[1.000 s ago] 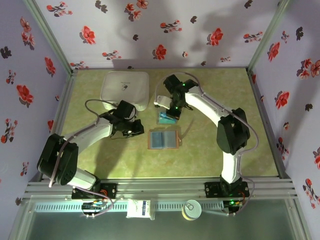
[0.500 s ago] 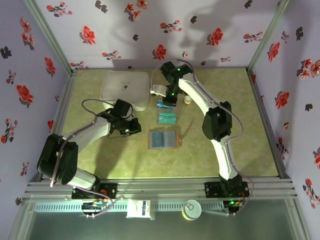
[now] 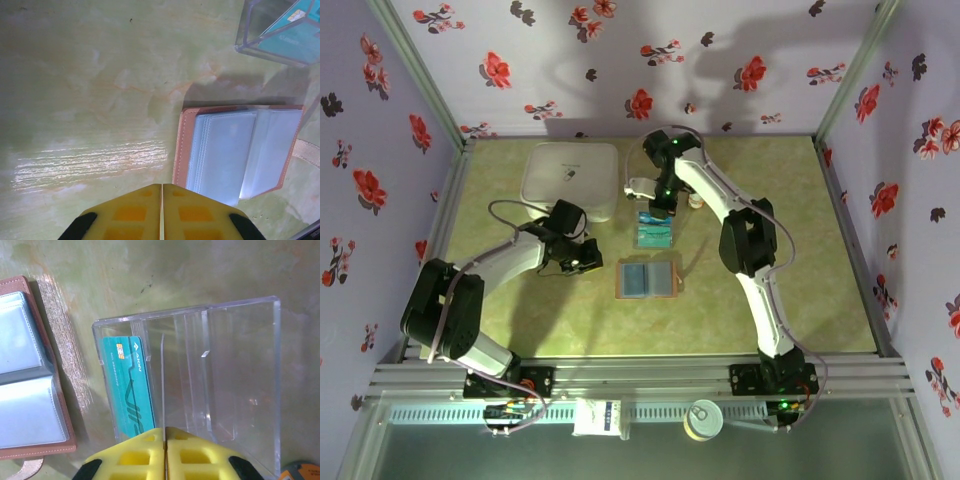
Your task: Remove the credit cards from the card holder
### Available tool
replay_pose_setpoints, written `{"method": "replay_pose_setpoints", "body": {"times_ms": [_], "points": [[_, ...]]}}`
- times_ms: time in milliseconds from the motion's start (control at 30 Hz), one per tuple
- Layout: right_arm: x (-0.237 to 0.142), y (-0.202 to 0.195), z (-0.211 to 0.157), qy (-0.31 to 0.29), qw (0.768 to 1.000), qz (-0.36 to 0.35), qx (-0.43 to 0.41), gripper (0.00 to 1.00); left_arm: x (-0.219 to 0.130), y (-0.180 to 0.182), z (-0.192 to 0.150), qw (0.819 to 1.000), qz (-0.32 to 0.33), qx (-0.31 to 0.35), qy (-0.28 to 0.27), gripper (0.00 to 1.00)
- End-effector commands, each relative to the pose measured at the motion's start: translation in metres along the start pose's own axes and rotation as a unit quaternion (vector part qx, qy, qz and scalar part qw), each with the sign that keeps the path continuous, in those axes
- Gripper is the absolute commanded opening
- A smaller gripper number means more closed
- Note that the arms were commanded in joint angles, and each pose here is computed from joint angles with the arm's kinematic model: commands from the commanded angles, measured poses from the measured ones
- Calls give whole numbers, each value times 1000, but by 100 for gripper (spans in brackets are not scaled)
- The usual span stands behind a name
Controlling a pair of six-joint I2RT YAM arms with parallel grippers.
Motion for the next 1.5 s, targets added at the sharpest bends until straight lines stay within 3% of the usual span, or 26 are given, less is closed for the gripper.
{"method": "replay_pose_setpoints", "body": {"times_ms": [0, 200, 400, 800, 1033, 1267, 1467], "points": [[-6, -7, -3, -3, 1000, -5, 7, 16, 1, 3, -2, 1000, 4, 5, 14, 9], [-19, -20, -1, -20, 998, -55, 26, 17, -1, 3, 0, 1000, 1, 3, 9, 9], [-29, -25, 9, -54, 994, -84, 41, 11, -3, 1, 1, 1000, -1, 4, 7, 9], [1, -17, 5, -34, 996, -62, 46, 6, -1, 1, -3, 1000, -9, -2, 11, 9], [0, -13, 2, -28, 997, -56, 46, 5, -2, -2, 0, 1000, -16, -4, 8, 9], [-43, -10, 16, -100, 989, -89, 66, 8, -6, -6, 3, 1000, -23, -2, 6, 9], [-64, 12, 14, -168, 973, -65, 144, 13, -5, -11, 4, 999, -37, -6, -2, 9]]}}
Point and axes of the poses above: each hand's point on the last joint's axis, 136 mm out from that joint toward the fingers, its own x axis out along the fingers, its own y axis along the line the jaws close on, z = x × y, the point moved 7 cm from there along -x, back along the fingers, and after that the axes turned 10 degrees about x, right-handed, at the moved point
